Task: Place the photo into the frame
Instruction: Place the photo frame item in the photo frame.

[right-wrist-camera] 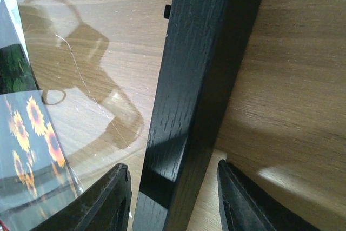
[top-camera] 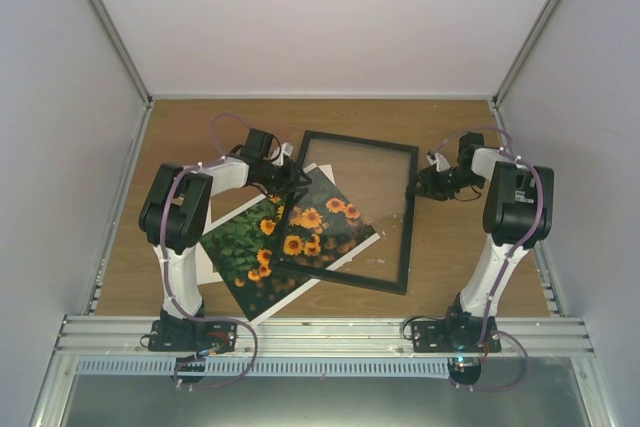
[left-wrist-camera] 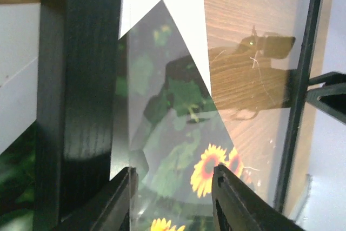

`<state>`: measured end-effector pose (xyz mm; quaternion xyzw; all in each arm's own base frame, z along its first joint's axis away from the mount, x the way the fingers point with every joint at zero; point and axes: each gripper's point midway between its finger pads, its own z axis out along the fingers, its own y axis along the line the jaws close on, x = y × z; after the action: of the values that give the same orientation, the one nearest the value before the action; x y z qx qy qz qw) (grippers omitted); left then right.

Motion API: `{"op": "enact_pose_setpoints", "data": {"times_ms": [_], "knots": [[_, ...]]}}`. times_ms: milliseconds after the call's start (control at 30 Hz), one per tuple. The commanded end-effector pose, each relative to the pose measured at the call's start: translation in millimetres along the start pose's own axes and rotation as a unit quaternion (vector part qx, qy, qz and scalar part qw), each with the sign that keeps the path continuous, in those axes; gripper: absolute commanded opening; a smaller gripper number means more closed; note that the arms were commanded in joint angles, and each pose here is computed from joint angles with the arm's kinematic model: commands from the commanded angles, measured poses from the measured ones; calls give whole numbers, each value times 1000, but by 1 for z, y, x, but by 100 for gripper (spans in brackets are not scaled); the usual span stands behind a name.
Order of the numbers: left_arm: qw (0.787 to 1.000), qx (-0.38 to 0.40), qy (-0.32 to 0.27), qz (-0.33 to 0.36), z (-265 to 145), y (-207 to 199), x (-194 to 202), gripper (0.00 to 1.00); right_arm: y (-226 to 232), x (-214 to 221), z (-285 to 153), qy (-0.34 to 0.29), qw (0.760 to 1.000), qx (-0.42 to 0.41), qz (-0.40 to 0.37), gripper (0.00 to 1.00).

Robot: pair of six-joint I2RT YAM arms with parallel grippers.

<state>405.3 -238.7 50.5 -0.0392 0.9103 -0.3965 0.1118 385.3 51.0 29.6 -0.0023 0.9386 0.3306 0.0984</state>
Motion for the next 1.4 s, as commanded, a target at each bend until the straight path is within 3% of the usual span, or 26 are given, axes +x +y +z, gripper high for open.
{"op": "enact_pose_setpoints", "data": {"times_ms": [0, 167, 267, 533, 800, 967, 1133, 1367], "knots": [[999, -20, -30, 37, -10, -6, -8, 46, -8, -2, 0, -3, 1000, 27, -2, 46], [997, -39, -34, 55, -16, -7, -7, 71, -8, -3, -1, -3, 1000, 25, -3, 46], [994, -59, -39, 80, -22, -10, -8, 98, -8, -5, -3, -7, 1000, 24, -3, 46], [982, -91, -47, 158, -34, -32, -10, 99, -8, -9, -6, -16, 1000, 21, -3, 46], [951, -217, -86, 202, -56, -20, -28, 99, -5, -14, -10, -25, 1000, 15, -7, 47], [937, -200, -59, 279, -58, -30, -27, 99, 1, -22, -16, -41, 999, 9, -27, 48], [912, -179, -66, 364, -43, -58, -63, 99, 7, -37, -24, -64, 997, 8, -52, 51], [869, -228, -92, 430, -4, -59, -131, 99, 8, -41, -29, -76, 995, 15, -70, 52]]}}
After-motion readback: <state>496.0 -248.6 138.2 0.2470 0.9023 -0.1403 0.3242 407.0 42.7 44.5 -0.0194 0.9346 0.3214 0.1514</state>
